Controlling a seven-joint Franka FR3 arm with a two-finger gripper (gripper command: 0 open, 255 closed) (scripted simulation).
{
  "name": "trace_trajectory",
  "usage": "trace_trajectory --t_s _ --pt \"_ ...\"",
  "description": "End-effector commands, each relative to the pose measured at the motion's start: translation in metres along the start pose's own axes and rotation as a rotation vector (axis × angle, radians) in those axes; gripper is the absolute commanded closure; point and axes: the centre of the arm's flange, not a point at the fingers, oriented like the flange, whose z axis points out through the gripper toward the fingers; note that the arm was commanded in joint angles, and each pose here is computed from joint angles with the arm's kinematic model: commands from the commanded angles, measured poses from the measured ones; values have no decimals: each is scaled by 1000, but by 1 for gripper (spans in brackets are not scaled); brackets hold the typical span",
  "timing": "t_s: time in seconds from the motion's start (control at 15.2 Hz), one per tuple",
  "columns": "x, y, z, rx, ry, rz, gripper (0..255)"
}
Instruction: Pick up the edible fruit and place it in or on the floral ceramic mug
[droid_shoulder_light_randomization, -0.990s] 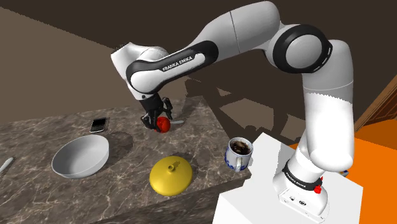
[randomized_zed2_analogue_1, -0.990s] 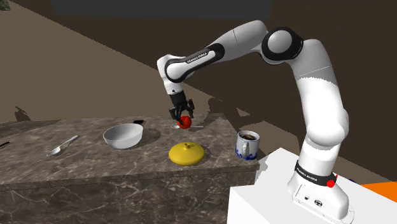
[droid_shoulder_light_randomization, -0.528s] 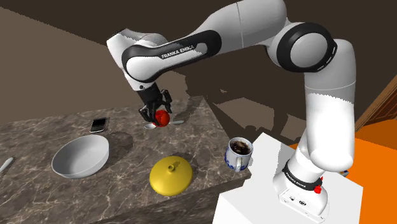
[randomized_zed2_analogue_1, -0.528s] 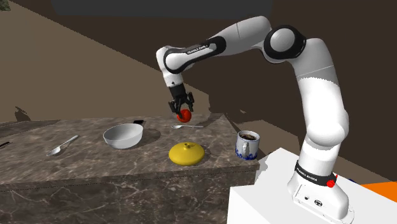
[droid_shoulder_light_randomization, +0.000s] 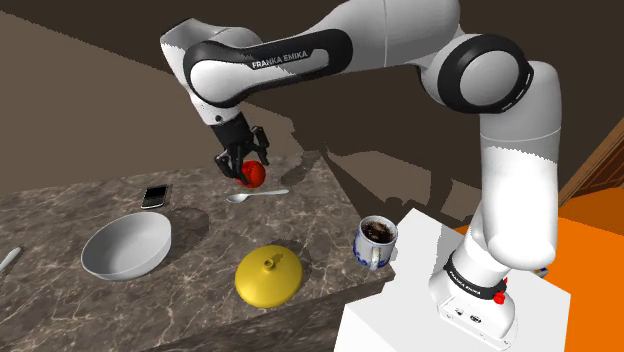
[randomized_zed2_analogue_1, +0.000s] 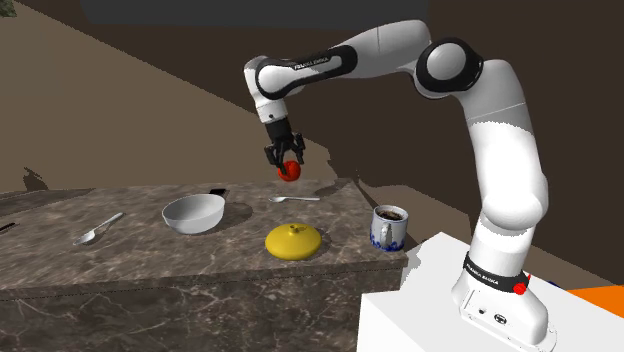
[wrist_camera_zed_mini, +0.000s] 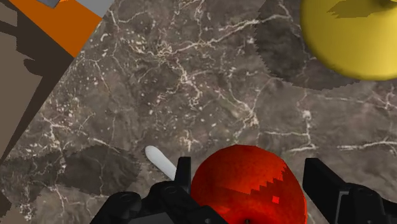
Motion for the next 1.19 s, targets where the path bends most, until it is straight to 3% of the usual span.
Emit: trace_trajectory --t_s 0.0,0.53,1.12 --pt "-3 2 -10 0 0 0 255" --pt "-13 10 -47 0 0 0 255" --pt "-127 30 -21 0 0 0 255"
